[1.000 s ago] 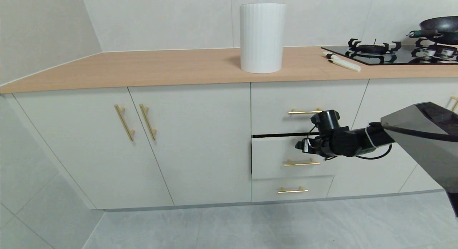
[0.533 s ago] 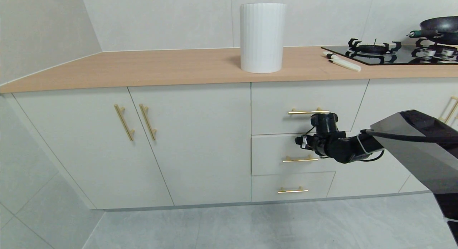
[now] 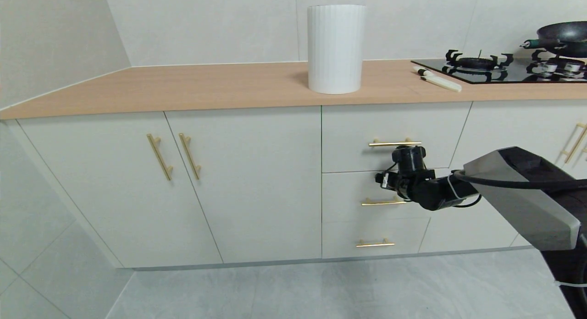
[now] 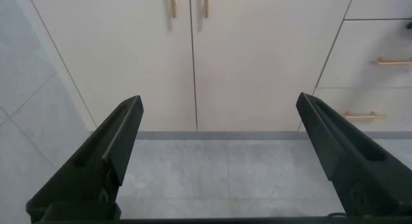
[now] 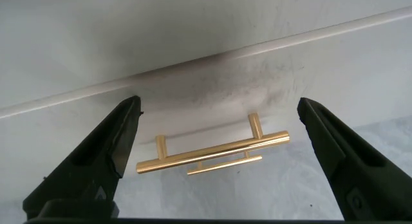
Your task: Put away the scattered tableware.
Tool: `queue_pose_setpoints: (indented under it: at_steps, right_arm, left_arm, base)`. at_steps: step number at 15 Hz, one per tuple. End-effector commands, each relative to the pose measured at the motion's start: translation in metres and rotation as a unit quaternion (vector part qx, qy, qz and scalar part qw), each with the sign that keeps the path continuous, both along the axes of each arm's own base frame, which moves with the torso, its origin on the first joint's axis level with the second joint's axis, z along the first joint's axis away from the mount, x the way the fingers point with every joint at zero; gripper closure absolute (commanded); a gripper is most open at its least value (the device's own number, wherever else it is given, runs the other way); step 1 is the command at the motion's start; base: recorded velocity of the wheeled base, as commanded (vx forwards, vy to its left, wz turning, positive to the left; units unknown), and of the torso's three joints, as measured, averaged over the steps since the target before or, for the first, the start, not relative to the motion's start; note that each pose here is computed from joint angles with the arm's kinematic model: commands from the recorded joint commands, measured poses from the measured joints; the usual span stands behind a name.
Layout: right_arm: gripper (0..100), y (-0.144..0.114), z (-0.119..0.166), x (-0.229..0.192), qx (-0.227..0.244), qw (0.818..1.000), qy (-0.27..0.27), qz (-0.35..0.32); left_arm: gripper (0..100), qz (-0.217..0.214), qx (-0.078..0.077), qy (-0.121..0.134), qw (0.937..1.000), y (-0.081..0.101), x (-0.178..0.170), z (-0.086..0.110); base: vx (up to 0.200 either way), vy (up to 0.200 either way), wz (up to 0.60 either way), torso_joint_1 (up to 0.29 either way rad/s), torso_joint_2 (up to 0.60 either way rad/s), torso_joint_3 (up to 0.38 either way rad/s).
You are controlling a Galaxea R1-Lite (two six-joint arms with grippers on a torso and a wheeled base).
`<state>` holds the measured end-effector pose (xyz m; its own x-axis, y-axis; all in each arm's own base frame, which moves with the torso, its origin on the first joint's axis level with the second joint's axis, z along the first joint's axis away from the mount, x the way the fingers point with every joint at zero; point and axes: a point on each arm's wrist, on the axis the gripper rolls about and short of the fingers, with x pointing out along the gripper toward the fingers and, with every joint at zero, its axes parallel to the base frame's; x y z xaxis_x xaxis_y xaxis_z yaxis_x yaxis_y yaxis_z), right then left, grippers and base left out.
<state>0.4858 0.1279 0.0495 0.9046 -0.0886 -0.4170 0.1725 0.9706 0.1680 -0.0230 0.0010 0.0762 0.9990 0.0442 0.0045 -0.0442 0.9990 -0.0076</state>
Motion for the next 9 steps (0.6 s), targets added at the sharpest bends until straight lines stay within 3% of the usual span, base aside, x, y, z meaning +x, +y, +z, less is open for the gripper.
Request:
queue_pose_setpoints:
  at_steps: [1, 4, 7, 9]
  right_arm:
    - [0, 0.000, 0.001, 0.000, 0.002, 1.000, -0.004, -0.003]
    - [0, -0.007, 0.056, -0.049, 0.003, 1.000, -0.009, 0.000]
    - [0, -0.028, 0.132, -0.125, 0.010, 0.998, -0.058, -0.005]
    - [0, -0.047, 0.169, -0.184, 0.000, 0.995, -0.095, -0.020]
  left_arm:
    - [0, 0.000, 0.000, 0.000, 1.0000, 0.000, 0.000, 0.000]
    - [0, 0.000, 0.000, 0.001, 1.0000, 0.000, 0.000, 0.000]
    - [0, 0.000, 0.000, 0.000, 1.0000, 0.000, 0.000, 0.000]
    - [0, 0.000, 0.000, 0.000, 1.0000, 0.000, 0.000, 0.000]
  base:
    - [0.000, 0.000, 0.00, 0.000, 0.00, 0.000]
    - [0.000, 0.000, 0.00, 0.000, 0.00, 0.000]
    - [0.000, 0.000, 0.00, 0.000, 0.00, 0.000]
    - [0.000, 0.000, 0.00, 0.000, 0.00, 0.000]
